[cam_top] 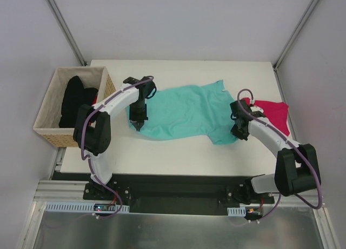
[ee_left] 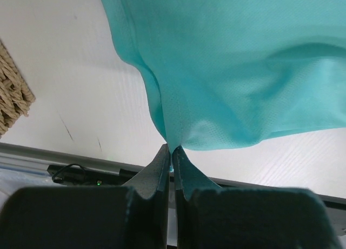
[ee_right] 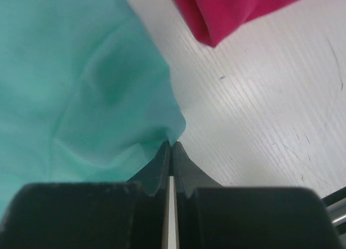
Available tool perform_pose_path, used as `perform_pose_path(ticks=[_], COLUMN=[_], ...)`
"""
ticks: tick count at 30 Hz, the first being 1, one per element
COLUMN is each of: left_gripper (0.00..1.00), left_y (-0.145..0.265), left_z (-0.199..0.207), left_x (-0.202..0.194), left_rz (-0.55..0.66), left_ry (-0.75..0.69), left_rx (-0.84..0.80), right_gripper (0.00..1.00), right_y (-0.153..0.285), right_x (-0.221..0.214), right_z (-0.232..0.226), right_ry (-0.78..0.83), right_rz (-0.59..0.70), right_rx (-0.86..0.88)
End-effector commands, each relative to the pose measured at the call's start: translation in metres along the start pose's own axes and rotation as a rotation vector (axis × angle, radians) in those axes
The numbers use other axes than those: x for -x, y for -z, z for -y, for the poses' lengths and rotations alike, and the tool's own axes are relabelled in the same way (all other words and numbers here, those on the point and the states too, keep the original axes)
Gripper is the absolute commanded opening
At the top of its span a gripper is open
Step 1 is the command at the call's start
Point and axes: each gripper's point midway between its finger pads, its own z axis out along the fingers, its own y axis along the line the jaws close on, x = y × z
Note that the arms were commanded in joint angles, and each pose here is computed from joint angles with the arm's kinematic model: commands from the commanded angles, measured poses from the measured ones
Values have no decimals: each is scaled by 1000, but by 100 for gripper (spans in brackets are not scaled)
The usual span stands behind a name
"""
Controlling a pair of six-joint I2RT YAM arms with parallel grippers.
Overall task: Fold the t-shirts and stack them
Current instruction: Grap the side of the flattened tshirt closest away from the robot with both arms
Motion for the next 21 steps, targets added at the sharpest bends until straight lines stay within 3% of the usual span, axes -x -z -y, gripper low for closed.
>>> perform_pose_path(ticks=[1,12,21], left_gripper=[0,0,0], left_y=[35,74,82], left_z=[-1,-14,-32], left_x=[19,38,28], left_rz=[116,281,316], left_ry=[38,127,187], left_rx=[-14,-3,41], right_gripper=[1,1,1], right_y=[34,58,70], right_x=[43,77,94], right_z=[-5,-1,8], right_ry=[8,9,-17], right_rz=[128,222,271], right_rx=[19,20,21])
